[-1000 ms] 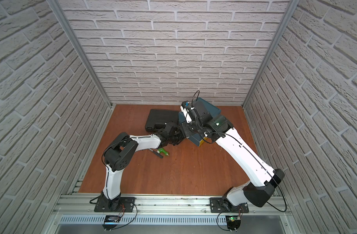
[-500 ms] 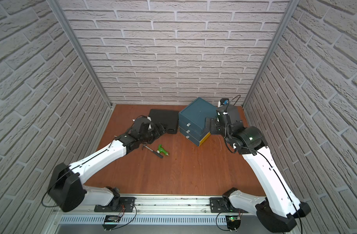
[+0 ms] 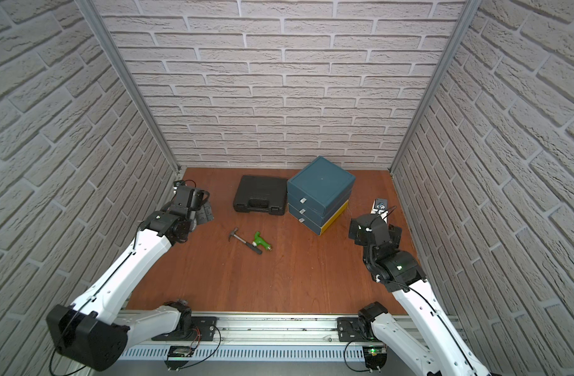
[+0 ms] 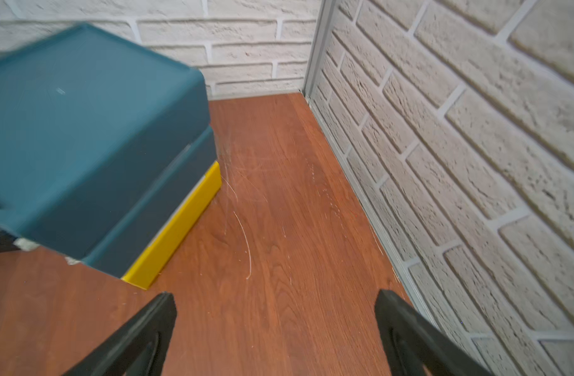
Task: Put the paint cans in the drawer according to color
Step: Reset both arms
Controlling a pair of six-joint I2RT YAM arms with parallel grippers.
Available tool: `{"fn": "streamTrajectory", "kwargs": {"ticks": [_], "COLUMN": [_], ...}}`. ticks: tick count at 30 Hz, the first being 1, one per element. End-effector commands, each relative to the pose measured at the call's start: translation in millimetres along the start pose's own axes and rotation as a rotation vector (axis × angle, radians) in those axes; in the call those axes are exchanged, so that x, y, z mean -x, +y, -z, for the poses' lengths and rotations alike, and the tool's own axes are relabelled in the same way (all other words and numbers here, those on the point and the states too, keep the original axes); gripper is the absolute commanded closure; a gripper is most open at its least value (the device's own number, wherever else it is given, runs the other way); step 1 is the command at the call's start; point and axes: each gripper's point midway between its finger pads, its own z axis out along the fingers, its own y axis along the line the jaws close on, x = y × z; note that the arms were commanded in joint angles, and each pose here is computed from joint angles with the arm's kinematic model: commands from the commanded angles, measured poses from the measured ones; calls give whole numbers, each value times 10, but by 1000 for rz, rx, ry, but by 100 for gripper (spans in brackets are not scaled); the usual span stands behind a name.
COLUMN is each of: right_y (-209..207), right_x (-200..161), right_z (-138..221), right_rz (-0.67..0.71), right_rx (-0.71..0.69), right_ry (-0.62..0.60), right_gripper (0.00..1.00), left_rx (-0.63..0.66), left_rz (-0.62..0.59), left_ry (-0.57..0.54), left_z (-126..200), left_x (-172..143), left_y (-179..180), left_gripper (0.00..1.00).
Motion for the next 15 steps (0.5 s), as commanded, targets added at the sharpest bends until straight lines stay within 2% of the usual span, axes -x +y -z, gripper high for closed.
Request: {"fn": "streamTrajectory", "kwargs": {"ticks": [1,5,7,9,15], "right_y": [18,70,103,177,344], "right_x": [-24,-325,-437,-537,-680], "right_z": [-294,-583,-716,-847,-1186], "right_rz": [-54,-3,8,25,43], "right_rx": [-45,-71,-67,-43,4], "right_ry": [-129,-152,-134,-102,-113], "right_gripper": [0,0,0,0,0], "left_rx": [121,4,0,-90,-146], "left_rz": [-197,-160,-149,-139,-131], "left_ry": [-103,-167,-208,-268,-325], "left_z": [-225,-543,-611,-674,-974], "left_x": [14,-187,-275,-329,-350], "left_y": [251,263,299,185,-48], "left_gripper": [2,2,2,2,2]}}
